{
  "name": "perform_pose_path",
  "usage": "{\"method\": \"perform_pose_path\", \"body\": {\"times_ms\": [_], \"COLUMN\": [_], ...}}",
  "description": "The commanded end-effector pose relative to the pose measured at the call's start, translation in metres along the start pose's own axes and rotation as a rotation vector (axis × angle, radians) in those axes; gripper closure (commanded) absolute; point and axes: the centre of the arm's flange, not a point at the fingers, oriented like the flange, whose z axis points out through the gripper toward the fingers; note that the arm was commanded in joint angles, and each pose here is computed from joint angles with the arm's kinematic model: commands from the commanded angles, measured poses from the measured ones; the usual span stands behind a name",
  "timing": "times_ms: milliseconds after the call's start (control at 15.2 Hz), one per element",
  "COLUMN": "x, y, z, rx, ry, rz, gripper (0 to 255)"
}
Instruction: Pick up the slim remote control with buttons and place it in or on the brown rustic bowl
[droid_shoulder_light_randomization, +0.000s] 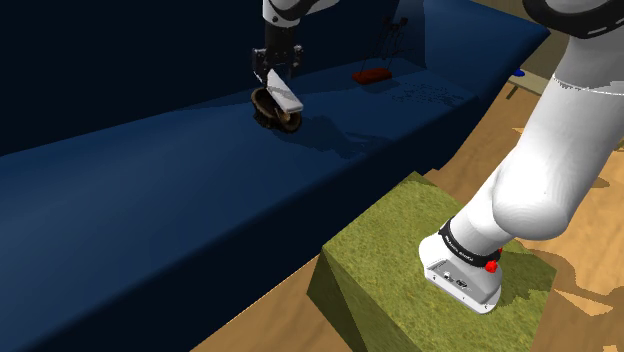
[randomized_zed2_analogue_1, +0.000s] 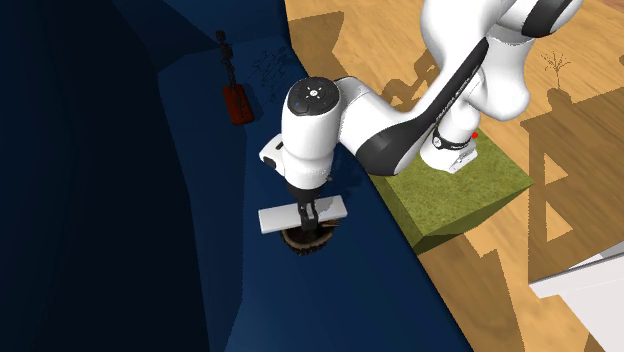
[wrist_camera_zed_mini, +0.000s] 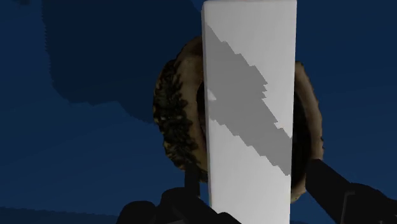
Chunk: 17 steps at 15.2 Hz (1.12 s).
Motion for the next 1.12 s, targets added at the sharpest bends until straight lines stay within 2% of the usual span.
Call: {"method": "perform_pose_path", "body": {"times_ms": [0, 264, 528, 1056], "x": [0.000, 0.000, 0.000, 0.000], "y": [0.000, 0.000, 0.000, 0.000], "z": [0.000, 0.000, -0.050, -0.050], "rx": [0.000, 0.000, 0.000, 0.000], "ry": [0.000, 0.000, 0.000, 0.000], "rz": [0.000, 0.000, 0.000, 0.000], "gripper": [0, 0, 0, 0]}}
